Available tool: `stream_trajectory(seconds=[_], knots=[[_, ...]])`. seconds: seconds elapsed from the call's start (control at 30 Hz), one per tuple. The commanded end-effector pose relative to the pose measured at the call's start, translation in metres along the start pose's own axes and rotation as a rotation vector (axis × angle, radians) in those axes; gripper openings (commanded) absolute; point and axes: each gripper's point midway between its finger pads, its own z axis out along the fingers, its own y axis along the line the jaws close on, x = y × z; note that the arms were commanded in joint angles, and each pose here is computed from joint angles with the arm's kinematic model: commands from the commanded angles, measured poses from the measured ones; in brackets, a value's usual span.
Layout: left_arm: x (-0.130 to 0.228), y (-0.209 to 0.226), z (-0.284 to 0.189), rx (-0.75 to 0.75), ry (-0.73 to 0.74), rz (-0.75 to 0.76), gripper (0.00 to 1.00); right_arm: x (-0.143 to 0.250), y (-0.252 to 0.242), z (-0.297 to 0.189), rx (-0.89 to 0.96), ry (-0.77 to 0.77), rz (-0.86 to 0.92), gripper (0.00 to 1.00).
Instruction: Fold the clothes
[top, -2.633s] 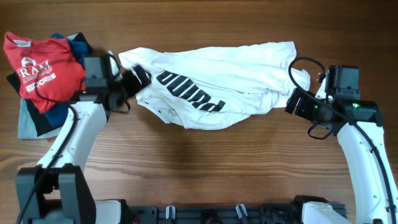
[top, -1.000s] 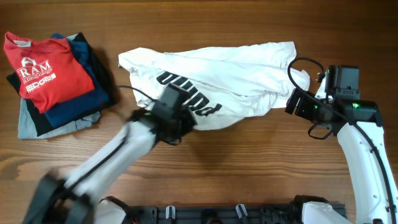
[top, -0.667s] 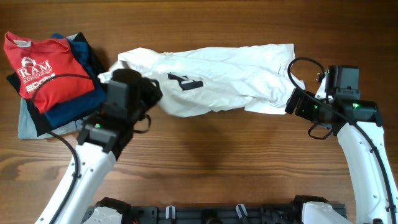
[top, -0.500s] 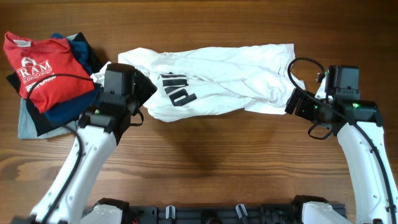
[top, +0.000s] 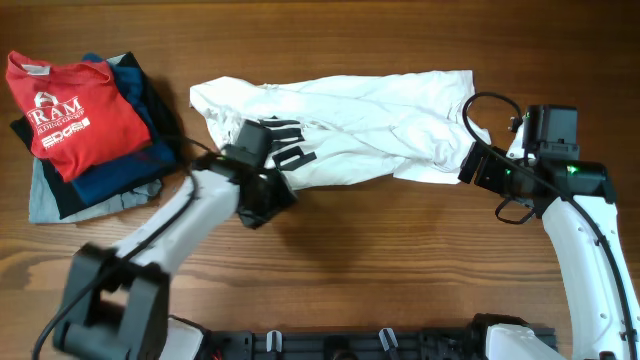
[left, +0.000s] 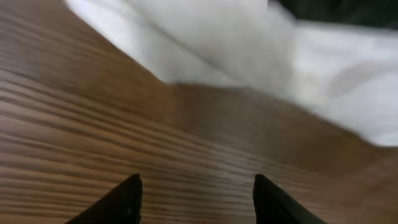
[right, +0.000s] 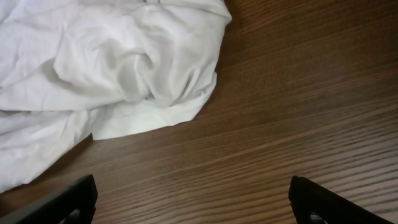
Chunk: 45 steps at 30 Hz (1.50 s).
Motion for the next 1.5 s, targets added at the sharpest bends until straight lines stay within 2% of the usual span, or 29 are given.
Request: stream_trajectory(seconds=[0.0,0.1,0.2,0.33,0.6,0.77,0.83,0.9,0.97,1.07,1.2,1.33,1.47], knots=[[0.016,0.001,0.026,-0.048,0.052,-0.067,0.54,-0.005,-0.002,-0.004,0.012,-0.023,-0.017,1.00],[0.011,-0.001,0.038,-0.056,0.031,-0.099,0.54,-0.005,-0.002,-0.004,0.012,-0.022,-0.017,1.00],[-0.006,0.006,0.044,-0.094,-0.055,-0.128,0.56,-0.005,-0.002,-0.004,0.012,-0.022,-0.018,1.00],[-0.028,0.010,0.042,-0.124,-0.174,-0.123,0.59,-0.005,-0.002,-0.004,0.012,-0.022,-0.017,1.00],[-0.055,0.004,0.036,-0.114,-0.316,-0.116,0.62,-0.005,-0.002,-0.004,0.012,-0.023,-0.018,1.00],[-0.059,-0.001,0.035,-0.093,-0.332,-0.113,0.63,-0.005,-0.002,-0.004,0.011,-0.024,-0.018,1.00],[-0.060,-0.002,0.035,-0.087,-0.336,-0.113,0.52,-0.006,-0.002,-0.004,0.011,-0.026,-0.018,1.00],[-0.061,-0.004,0.035,-0.082,-0.339,-0.112,0.25,-0.006,-0.002,-0.004,0.011,-0.026,-0.018,1.00],[-0.062,-0.005,0.035,-0.077,-0.342,-0.110,0.06,-0.006,-0.002,-0.004,0.011,-0.026,-0.018,1.00],[-0.062,-0.006,0.035,-0.073,-0.340,-0.103,0.04,-0.006,-0.002,-0.004,0.011,-0.026,-0.018,1.00],[-0.045,-0.017,0.030,-0.029,-0.251,0.003,0.04,-0.006,-0.002,-0.004,0.011,-0.027,-0.018,1.00],[-0.028,-0.014,-0.011,-0.033,-0.216,0.039,0.04,-0.006,-0.002,-0.004,0.011,-0.027,-0.018,1.00],[-0.038,-0.014,-0.074,0.004,-0.334,0.111,0.04,-0.006,-0.002,-0.004,0.011,-0.027,-0.018,1.00]])
